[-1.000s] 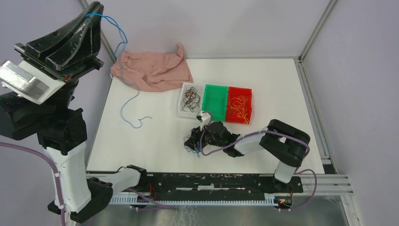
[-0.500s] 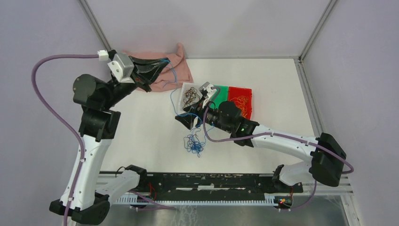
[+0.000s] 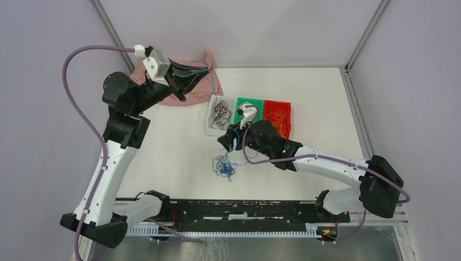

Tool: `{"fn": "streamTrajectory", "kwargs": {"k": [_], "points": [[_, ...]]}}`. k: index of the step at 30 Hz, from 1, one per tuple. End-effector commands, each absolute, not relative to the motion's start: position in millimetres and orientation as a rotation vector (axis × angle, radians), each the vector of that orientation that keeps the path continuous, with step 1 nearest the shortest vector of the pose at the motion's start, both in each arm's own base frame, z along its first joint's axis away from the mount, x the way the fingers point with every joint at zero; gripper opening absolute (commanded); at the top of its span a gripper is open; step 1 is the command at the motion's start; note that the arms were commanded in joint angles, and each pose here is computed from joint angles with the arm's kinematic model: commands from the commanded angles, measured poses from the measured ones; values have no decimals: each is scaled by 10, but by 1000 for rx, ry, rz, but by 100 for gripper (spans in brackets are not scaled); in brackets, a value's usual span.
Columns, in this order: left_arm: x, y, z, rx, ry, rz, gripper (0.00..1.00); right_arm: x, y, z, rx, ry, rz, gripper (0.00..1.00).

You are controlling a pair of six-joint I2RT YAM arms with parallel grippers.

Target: Untangle the cables

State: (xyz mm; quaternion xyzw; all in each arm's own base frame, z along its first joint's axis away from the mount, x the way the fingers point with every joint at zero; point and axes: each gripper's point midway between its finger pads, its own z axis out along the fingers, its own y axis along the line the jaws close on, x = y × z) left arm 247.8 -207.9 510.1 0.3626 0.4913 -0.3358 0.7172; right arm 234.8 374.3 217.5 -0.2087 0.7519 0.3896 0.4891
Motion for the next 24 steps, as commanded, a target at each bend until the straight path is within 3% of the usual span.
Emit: {"fn": "streamTrajectory", "kwargs": {"k": [1,4,6,9,18,24], "points": [[2474,-2234,5441,805,1014,-776,3,2701,3262,2120,-365,1877,714,68],[2471,-2351,5511,820,993,-775,3,2923,2904,2112,-279,1889,586,70],[2477,-2390,5562,830,969,-757,3,2972,2707,2074,-243,1885,553,79],[2549,-2375,5718,793,929,-702,3,2988,2457,1980,-217,1898,493,83],[3018,-1850,6491,426,844,-418,3,2942,1932,1627,-97,1940,359,83],[3133,-1706,6968,358,736,-290,3,2889,1804,1594,-71,1926,342,82]]}}
